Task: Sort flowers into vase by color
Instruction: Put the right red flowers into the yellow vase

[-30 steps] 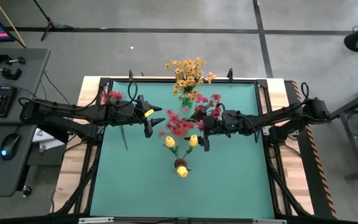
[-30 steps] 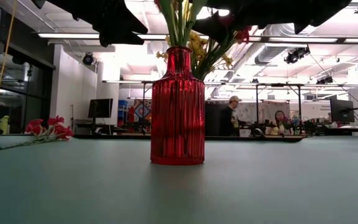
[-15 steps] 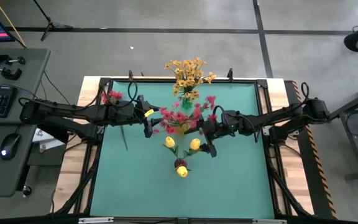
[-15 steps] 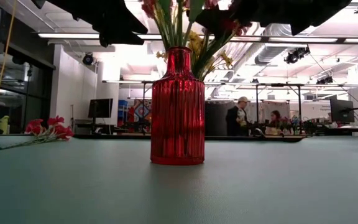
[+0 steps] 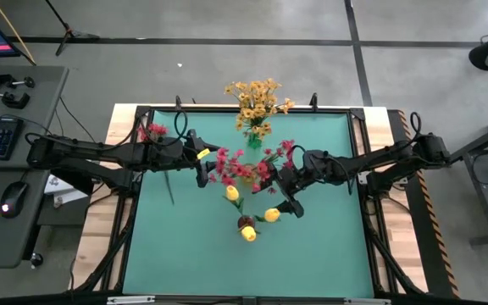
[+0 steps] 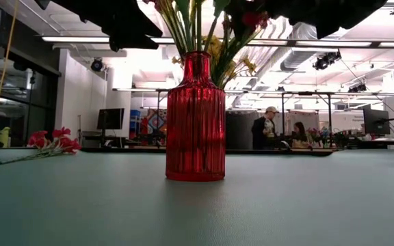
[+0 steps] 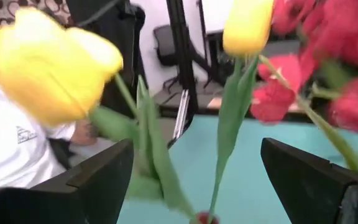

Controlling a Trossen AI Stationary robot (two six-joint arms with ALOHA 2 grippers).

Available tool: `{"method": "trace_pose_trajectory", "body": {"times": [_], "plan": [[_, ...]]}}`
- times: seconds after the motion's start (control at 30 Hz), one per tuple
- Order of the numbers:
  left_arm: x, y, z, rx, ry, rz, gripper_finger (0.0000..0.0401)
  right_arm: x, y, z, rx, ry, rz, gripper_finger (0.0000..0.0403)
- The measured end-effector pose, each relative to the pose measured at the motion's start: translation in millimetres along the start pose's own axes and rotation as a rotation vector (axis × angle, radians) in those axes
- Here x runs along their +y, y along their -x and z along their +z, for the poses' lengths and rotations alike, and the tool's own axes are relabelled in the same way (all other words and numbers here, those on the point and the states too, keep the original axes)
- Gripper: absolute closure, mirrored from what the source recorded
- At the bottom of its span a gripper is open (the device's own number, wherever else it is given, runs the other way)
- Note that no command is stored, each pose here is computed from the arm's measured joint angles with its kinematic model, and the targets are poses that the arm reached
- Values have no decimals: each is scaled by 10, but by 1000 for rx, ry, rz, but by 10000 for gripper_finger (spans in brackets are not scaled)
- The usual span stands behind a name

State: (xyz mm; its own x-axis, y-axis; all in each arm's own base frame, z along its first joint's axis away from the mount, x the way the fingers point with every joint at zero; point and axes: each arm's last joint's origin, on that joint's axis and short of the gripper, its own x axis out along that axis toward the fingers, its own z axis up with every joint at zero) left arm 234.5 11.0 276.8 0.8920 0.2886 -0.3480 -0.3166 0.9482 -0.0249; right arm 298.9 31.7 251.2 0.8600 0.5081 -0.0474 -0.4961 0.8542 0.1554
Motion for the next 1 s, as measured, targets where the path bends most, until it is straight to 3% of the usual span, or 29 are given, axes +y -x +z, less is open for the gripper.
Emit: {"method": "trace_pose_trajectory", "body": {"times": [0.3,0.43,0.83,1.0], "plan": [[0,0,0,0,0,0,178,15,20,169,-163,165,5,61],[0,0,0,0,0,0,178,-4,36,208,-201,185,-24,61],[-1,0,0,0,-2,-1,178,-148,74,95,-80,145,-115,61],[-23,5,-44,50,-99,-77,178,-152,81,120,-103,158,-116,61]]}}
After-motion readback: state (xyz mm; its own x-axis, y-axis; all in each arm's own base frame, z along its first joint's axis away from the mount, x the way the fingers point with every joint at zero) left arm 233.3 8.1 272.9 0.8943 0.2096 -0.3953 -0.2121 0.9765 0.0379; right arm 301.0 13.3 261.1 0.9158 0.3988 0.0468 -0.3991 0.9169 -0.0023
